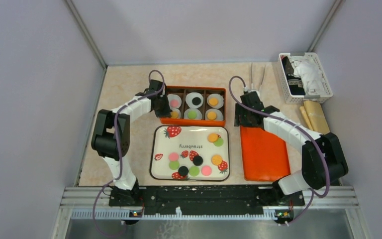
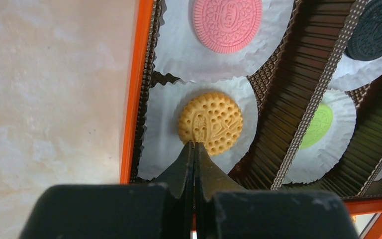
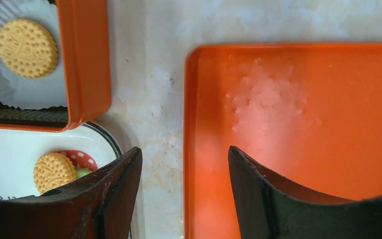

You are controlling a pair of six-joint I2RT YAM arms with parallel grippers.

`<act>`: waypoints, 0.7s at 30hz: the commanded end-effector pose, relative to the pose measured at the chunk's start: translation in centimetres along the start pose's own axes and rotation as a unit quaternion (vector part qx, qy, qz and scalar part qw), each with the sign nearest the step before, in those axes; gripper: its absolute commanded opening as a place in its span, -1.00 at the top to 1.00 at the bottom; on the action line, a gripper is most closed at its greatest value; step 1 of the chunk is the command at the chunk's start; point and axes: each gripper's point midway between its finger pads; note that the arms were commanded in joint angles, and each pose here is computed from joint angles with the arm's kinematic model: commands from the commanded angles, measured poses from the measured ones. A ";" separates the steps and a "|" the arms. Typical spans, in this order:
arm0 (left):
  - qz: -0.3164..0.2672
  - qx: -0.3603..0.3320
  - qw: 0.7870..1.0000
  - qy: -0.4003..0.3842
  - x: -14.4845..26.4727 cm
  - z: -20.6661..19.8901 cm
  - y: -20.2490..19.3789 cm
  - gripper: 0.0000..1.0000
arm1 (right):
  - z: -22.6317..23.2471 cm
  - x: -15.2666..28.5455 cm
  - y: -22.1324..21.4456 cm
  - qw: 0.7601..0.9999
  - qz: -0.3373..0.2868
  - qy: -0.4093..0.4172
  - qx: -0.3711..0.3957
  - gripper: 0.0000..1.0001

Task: Pack the cookies

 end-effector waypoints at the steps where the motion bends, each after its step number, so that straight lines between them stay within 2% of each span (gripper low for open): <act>1: -0.016 -0.005 1.000 0.003 2.6 -0.3 0.6 1.00 | -0.3 -0.4 -1.0 1.000 0.007 -0.001 -0.017 -0.20; 6: -0.087 -0.018 0.995 -0.034 6.8 -2.6 4.6 1.00 | -0.7 -1.8 -2.7 0.999 0.027 -0.014 -0.016 0.15; 10: -0.157 -0.032 0.984 -0.075 10.8 -4.5 7.7 0.78 | -1.1 -2.9 -3.8 0.999 0.044 -0.027 -0.013 0.16; 13: -0.187 -0.041 0.978 -0.079 12.2 -4.8 8.8 0.69 | -1.3 -3.7 -4.5 0.998 0.055 -0.035 -0.009 0.17; 14: -0.192 -0.045 0.977 -0.079 12.4 -4.9 9.0 0.69 | -1.4 -4.0 -4.8 0.998 0.058 -0.037 -0.009 0.23; 15: -0.195 -0.046 0.977 -0.080 12.5 -4.9 9.2 0.69 | -1.4 -4.2 -4.9 0.997 0.060 -0.039 -0.009 0.31; 19: -0.197 -0.057 0.973 -0.108 12.5 -6.0 9.6 0.70 | -1.6 -5.0 -5.6 0.996 0.076 -0.048 -0.006 0.84; 21: -0.208 -0.070 0.965 -0.141 12.9 -7.3 10.1 0.69 | -1.7 -5.2 -5.9 0.995 0.086 -0.055 -0.001 1.00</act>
Point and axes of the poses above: each gripper's point midway between its finger pads, its own x axis back along the fingers, its own z axis along the line the jaws close on, y = z × x, and after that the axes turned 12 degrees about -x, right-handed
